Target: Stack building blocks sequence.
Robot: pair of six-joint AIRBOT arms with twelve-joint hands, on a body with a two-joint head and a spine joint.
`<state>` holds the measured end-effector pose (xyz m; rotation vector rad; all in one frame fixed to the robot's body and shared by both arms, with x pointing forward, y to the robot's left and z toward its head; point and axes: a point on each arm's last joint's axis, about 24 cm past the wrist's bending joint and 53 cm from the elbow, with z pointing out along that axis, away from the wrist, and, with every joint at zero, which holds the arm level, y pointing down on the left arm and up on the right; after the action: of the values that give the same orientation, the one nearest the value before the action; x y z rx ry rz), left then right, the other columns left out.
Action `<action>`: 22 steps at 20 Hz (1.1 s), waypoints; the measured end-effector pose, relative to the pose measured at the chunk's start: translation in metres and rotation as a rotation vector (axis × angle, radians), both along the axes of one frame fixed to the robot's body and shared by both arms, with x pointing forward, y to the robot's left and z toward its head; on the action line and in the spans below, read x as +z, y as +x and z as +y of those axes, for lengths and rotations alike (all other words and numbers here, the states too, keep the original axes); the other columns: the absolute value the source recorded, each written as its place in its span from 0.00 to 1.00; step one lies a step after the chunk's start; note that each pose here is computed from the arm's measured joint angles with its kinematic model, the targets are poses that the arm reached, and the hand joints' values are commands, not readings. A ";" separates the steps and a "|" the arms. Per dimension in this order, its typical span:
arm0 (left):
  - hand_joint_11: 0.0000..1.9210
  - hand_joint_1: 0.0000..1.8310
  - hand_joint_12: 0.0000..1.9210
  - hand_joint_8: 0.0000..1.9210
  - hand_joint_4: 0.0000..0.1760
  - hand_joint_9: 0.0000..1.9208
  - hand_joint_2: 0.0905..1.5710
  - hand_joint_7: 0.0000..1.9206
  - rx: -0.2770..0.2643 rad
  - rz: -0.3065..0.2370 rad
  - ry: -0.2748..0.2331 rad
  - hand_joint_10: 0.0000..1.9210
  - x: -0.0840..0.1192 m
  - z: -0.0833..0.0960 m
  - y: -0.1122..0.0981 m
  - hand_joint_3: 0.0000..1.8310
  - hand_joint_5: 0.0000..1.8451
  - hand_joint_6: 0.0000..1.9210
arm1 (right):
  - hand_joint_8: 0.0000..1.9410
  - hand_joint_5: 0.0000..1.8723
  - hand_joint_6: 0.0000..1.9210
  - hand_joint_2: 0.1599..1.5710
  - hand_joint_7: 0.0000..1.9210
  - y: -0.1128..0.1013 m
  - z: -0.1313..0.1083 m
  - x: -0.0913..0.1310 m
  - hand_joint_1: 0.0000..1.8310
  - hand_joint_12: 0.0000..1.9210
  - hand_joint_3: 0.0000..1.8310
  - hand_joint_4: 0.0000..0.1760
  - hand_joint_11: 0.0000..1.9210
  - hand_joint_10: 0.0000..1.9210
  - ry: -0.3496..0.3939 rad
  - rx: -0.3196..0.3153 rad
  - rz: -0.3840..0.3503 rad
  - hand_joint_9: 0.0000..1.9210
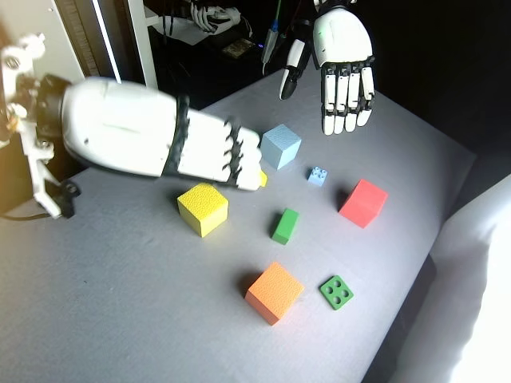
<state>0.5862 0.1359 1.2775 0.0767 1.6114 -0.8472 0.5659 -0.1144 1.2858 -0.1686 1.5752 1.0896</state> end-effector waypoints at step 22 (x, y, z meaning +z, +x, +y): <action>0.00 0.53 0.19 0.00 0.00 0.05 0.64 0.05 0.041 0.068 0.018 0.00 -0.038 0.009 -0.004 0.00 0.04 0.00 | 0.00 0.06 0.00 0.66 0.07 0.000 0.008 -0.011 0.17 0.20 0.00 0.00 0.00 0.00 0.011 0.001 0.039 0.07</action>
<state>0.5818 0.1452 1.2396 0.0279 1.6796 -0.8110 0.5655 -0.1062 1.2747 -0.1417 1.6035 1.1074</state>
